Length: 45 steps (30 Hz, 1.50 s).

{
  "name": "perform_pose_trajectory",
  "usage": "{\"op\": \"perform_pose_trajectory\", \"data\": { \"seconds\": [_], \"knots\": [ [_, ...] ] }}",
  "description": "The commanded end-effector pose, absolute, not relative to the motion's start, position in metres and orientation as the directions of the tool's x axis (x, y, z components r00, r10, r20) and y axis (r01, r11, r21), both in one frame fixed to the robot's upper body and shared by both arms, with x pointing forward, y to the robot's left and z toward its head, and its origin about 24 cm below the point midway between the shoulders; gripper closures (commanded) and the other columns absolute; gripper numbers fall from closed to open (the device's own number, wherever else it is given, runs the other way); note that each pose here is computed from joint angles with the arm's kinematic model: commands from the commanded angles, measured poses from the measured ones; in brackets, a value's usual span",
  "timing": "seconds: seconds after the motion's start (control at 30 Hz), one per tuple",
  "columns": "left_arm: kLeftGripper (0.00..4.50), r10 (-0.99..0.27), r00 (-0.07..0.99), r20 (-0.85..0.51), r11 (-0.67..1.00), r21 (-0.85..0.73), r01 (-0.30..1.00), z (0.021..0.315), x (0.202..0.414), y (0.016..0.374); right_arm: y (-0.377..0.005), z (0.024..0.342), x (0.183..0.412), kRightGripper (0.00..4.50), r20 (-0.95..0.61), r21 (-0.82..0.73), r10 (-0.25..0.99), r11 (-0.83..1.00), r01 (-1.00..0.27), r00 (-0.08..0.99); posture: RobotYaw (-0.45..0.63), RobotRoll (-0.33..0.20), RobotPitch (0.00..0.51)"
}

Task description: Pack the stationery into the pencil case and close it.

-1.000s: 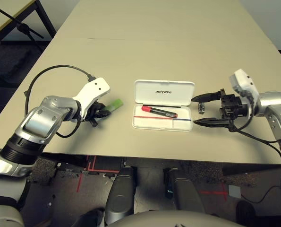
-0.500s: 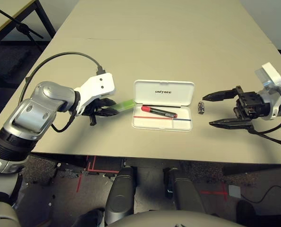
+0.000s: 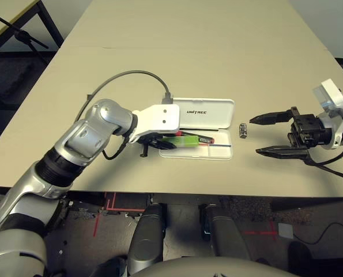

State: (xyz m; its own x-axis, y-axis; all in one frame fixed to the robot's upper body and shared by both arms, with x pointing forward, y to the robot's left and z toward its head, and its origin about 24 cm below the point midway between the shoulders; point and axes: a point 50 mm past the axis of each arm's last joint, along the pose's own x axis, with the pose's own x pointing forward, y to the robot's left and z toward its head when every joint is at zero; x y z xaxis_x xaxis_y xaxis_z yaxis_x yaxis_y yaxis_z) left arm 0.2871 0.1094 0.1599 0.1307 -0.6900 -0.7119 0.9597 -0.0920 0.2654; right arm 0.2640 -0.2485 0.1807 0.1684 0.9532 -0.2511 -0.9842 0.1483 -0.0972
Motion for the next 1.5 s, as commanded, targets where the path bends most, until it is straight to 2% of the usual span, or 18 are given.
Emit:
{"op": "perform_pose_trajectory", "data": {
  "seconds": [0.03, 0.33, 1.5],
  "knots": [
    [3.43, -0.669, 0.107, -0.736, -0.127, 0.254, 0.959, 0.153, 0.288, 0.105, -0.246, 0.182, 0.262, 0.0, -0.248, -0.117, 0.953, 0.149, -0.982, 0.174, 0.17, 0.0, 0.186],
    [3.43, -0.663, 0.1, -0.742, -0.134, 0.249, 0.959, 0.146, 0.29, 0.101, -0.245, 0.181, 0.263, 0.0, -0.244, -0.123, 0.951, 0.165, -0.979, 0.191, 0.17, 0.0, 0.188],
    [3.43, -0.677, 0.124, -0.725, -0.112, 0.267, 0.957, 0.154, 0.298, 0.098, -0.239, 0.184, 0.268, 0.0, -0.186, -0.118, 0.956, 0.208, -0.971, 0.227, 0.17, 0.0, 0.176]
  ]
}}
